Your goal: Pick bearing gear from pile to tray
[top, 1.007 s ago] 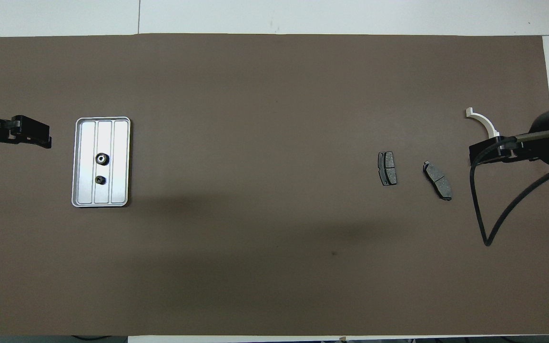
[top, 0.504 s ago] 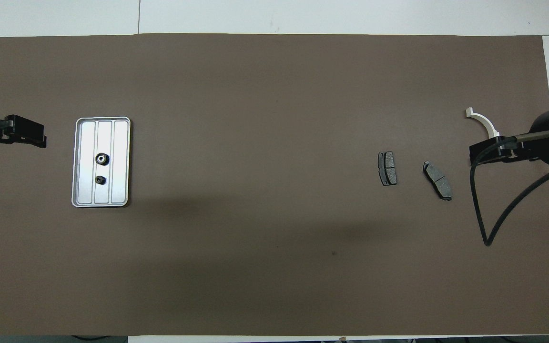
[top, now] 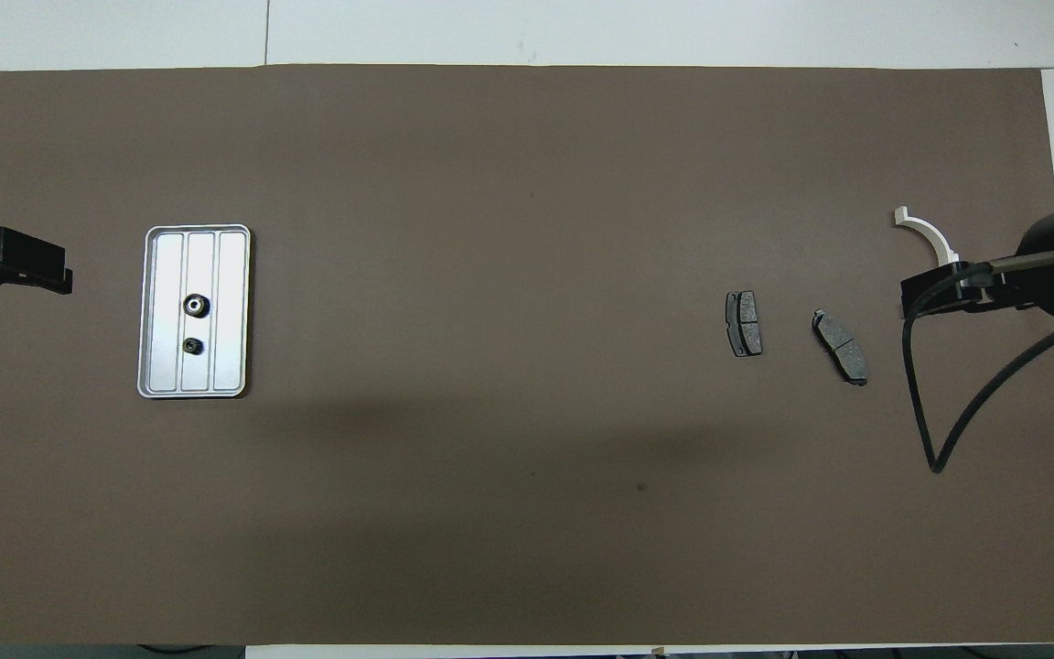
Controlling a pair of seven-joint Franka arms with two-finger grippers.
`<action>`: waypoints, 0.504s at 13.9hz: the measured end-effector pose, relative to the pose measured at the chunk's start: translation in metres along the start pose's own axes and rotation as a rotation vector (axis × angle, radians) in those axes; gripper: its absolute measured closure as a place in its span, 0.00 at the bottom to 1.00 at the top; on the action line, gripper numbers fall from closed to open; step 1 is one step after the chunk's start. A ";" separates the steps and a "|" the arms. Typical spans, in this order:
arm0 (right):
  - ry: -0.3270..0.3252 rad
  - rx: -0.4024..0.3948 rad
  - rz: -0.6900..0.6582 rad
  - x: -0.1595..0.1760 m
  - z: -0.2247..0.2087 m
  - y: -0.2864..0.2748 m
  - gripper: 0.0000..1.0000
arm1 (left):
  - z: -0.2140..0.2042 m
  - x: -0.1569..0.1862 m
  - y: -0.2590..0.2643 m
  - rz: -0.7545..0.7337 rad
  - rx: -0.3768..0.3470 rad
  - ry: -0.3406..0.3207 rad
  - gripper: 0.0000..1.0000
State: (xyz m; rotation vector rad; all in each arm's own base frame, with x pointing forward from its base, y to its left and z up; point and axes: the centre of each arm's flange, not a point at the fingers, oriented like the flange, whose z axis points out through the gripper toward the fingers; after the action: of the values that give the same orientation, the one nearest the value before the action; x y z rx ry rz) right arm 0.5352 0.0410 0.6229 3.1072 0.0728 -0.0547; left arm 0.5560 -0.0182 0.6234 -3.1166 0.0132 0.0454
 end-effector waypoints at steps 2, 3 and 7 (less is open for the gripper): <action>0.000 0.000 0.000 0.000 0.000 0.000 0.00 | -0.007 -0.005 0.001 0.000 -0.005 0.006 0.00; 0.000 0.000 0.000 0.000 0.000 0.000 0.00 | -0.008 -0.006 0.001 0.000 -0.006 0.006 0.00; 0.000 0.000 0.000 0.000 0.000 0.000 0.00 | -0.009 -0.007 0.001 0.000 -0.007 0.007 0.00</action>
State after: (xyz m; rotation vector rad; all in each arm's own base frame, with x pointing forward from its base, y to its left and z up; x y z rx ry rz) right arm 0.5352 0.0411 0.6229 3.1073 0.0729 -0.0547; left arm 0.5496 -0.0193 0.6323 -3.1233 0.0134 0.0345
